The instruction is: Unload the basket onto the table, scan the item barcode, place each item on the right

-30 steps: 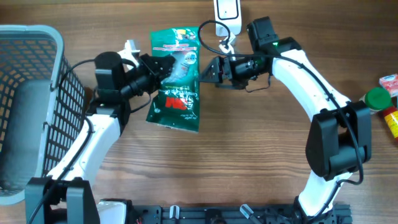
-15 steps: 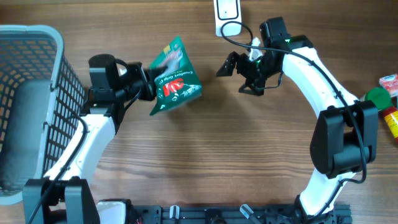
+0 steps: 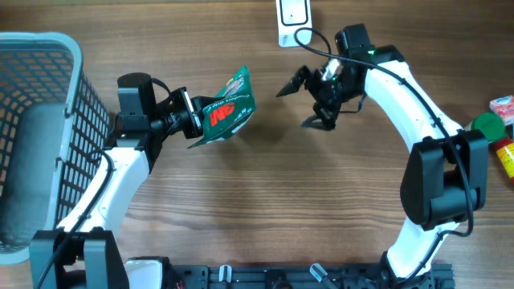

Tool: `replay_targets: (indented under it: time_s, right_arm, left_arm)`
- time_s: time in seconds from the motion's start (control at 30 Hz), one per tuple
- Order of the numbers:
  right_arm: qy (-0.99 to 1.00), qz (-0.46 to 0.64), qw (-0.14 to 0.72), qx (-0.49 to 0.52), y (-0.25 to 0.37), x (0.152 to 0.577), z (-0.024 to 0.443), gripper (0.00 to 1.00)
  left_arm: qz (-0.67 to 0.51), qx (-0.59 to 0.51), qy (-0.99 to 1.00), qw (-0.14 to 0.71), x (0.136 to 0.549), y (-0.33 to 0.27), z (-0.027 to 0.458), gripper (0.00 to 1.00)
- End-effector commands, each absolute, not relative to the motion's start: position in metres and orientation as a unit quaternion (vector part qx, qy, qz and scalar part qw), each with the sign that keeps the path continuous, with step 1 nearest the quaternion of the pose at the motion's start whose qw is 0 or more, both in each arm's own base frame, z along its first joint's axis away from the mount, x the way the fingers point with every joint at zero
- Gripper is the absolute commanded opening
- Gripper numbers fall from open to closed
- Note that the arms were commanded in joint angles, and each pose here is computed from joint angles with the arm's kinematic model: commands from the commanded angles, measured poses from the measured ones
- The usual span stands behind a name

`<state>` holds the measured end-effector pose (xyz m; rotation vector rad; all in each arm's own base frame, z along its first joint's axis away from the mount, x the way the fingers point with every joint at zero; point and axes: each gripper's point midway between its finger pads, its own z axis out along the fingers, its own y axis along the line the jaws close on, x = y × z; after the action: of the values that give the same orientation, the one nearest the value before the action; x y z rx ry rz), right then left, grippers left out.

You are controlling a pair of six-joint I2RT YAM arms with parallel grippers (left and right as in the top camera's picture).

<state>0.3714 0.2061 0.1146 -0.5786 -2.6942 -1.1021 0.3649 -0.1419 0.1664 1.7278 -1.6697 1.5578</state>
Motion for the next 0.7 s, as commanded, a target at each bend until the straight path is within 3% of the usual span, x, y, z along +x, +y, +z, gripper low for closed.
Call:
replay_targets:
  time_s: [0.0,0.13,0.27,0.4,0.5,0.67]
  right_arm:
    - [-0.913,-0.391,-0.034,0.109,0.21,0.369,0.12,1.0]
    - [-0.881,-0.369,-0.099,0.277,0.207,0.366,0.117,1.0]
    - [-0.859,-0.378,-0.119,0.323,0.21,0.364,0.123,1.0]
    - [-0.825,-0.364,-0.16,0.401,0.21,0.361,0.134,1.0]
    - [-0.818,-0.361,-0.185,0.408,0.211,0.362,0.154,1.0]
    - [-0.828,-0.372,-0.214,0.361,0.213,0.365,0.199,1.0]
  left_arm:
    - [0.53,0.635,-0.53,0.189,0.365,-0.143,0.169,0.04]
    - [0.53,0.634,-0.53,0.19,0.364,-0.143,0.17,0.04]
    - [0.529,0.639,-0.53,0.175,0.368,-0.14,0.167,0.04]
    - [0.498,0.641,-0.584,-0.01,0.395,-0.103,0.145,0.04]
    - [0.476,0.613,-0.626,-0.077,0.4,-0.091,0.139,0.04]
    - [0.472,0.602,-0.638,-0.087,0.399,-0.09,0.138,0.04]
